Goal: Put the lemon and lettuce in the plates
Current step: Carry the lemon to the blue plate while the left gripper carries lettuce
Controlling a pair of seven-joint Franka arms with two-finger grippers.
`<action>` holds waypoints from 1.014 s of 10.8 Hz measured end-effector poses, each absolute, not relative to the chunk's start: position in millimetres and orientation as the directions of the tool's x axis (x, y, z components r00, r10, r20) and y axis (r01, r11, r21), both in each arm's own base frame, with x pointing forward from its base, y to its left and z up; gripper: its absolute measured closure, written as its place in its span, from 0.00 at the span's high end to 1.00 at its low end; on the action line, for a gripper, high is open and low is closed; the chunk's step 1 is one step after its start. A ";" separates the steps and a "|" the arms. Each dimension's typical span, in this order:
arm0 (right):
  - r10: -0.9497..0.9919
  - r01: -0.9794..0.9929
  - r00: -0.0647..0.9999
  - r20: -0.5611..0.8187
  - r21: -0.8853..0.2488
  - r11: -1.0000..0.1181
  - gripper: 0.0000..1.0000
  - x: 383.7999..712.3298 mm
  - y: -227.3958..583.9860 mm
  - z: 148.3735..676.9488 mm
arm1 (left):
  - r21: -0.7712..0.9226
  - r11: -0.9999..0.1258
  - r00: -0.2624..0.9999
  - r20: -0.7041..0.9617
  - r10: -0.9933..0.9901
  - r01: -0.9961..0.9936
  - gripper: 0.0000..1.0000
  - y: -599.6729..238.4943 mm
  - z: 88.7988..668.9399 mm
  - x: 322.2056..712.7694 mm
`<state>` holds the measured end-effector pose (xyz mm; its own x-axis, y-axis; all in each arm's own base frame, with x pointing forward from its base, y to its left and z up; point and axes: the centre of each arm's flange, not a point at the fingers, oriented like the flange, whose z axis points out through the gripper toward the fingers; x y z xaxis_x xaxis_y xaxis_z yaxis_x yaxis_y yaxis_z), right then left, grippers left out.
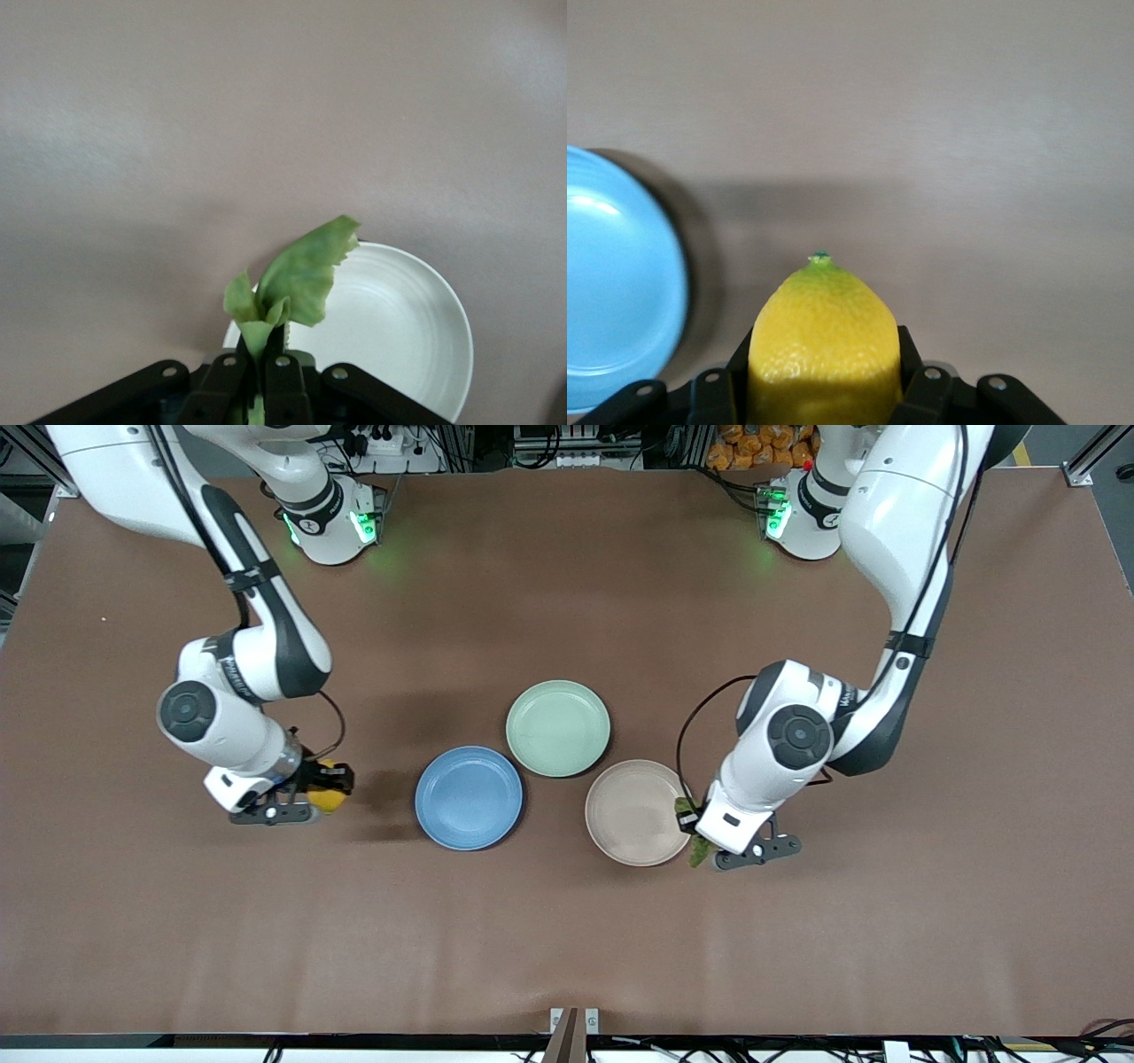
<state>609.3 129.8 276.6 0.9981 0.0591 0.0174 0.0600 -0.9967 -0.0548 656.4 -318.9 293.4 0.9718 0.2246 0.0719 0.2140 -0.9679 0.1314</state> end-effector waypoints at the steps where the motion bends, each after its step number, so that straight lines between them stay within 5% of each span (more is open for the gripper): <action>1: 0.075 0.077 0.997 0.022 -0.062 -0.995 0.61 610.3 148.2 276.7 | 0.131 -0.969 0.974 0.068 0.218 0.208 0.05 -325.2 288.0 653.4; 6: 0.124 0.126 0.992 0.026 -0.099 -0.987 0.61 620.2 218.0 259.4 | 0.123 -0.980 0.985 0.051 0.162 0.155 0.06 -362.1 271.4 632.6; 11: 0.053 0.053 0.999 0.009 -0.120 -0.991 0.61 623.1 266.7 237.5 | 0.120 -0.978 0.984 0.037 0.176 0.171 0.63 -392.1 267.1 612.0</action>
